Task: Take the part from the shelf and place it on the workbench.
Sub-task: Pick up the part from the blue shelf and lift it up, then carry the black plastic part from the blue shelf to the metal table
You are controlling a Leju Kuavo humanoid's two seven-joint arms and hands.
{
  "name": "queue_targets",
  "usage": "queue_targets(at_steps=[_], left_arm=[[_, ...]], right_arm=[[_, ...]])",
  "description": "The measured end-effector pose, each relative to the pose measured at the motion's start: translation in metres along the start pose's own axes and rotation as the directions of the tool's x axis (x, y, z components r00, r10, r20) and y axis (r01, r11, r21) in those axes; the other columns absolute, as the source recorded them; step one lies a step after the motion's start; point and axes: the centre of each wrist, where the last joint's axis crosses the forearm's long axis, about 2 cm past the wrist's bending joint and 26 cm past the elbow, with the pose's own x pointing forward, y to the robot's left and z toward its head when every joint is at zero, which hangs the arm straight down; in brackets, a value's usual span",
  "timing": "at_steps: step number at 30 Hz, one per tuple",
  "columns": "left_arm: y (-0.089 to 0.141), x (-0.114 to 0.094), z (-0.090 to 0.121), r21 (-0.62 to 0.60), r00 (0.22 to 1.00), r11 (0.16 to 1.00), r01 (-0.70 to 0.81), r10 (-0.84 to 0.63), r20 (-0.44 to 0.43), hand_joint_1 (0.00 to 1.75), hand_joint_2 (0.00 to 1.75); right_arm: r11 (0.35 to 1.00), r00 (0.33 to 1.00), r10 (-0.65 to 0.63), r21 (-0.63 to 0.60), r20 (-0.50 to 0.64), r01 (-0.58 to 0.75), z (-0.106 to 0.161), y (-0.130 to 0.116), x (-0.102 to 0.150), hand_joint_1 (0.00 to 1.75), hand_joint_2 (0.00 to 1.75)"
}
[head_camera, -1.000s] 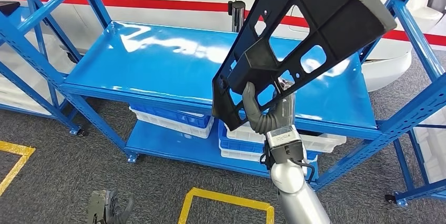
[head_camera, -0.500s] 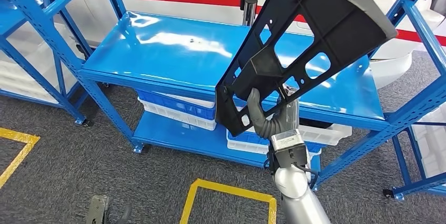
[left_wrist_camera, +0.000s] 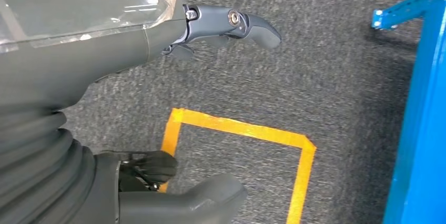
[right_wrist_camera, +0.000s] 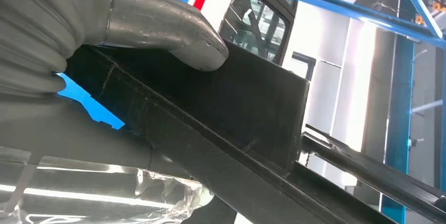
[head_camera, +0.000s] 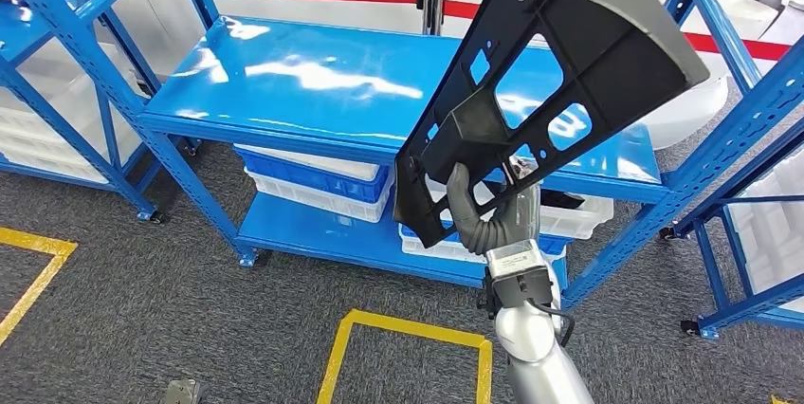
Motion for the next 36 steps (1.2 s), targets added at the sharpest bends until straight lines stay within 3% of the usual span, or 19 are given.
queue_targets(at_steps=[16, 36], left_arm=[[0.002, -0.002, 0.002, 0.008, 0.999, 0.999, 0.053, -0.054, 0.011, 0.00, 1.75], [-0.001, 0.008, -0.007, -0.034, 0.993, 0.997, 0.069, -0.065, 0.103, 0.00, 1.75]], right_arm=[[1.000, 1.000, 0.026, 0.006, 0.012, -0.026, 0.005, -0.002, 0.001, 1.75, 1.75], [0.999, 0.999, 0.030, 0.021, 0.043, -0.031, 0.012, 0.000, 0.006, 1.75, 1.75]])
